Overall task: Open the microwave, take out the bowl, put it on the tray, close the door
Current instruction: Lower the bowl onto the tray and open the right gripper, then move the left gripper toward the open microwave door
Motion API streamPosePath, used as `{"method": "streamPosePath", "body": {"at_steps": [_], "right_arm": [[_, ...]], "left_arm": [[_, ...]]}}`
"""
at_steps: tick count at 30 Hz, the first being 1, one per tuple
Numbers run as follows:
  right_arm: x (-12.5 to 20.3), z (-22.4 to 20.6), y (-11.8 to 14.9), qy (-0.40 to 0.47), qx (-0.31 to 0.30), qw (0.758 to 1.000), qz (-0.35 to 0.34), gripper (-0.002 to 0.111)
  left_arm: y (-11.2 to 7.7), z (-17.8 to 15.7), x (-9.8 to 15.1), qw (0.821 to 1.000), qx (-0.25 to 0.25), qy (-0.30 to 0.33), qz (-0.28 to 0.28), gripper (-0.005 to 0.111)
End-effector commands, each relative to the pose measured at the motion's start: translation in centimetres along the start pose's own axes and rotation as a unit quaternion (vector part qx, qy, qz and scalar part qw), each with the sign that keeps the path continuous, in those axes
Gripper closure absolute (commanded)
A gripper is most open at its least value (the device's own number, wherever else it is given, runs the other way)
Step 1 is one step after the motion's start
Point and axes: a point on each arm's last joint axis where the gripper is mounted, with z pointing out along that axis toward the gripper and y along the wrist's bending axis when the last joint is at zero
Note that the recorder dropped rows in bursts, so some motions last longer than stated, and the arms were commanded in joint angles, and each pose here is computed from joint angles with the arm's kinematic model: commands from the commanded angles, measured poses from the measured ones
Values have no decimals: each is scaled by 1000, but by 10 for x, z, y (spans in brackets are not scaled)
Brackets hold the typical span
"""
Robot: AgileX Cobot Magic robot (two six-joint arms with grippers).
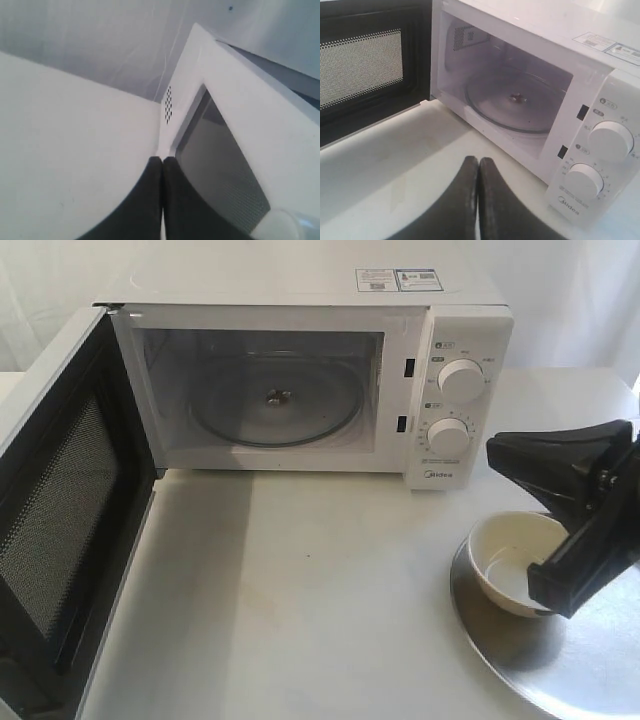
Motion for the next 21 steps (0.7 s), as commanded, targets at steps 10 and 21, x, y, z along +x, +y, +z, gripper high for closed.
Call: {"method": "streamPosePath", "body": {"at_steps": [10, 21], "right_arm": [[0, -3, 3, -4, -8, 1000, 5, 108], [0, -3, 6, -4, -26, 1000, 5, 108]], "left_arm": [[-37, -15, -50, 976, 177, -101, 76, 107], [-71, 9, -113, 975, 132, -5, 178, 107]]}}
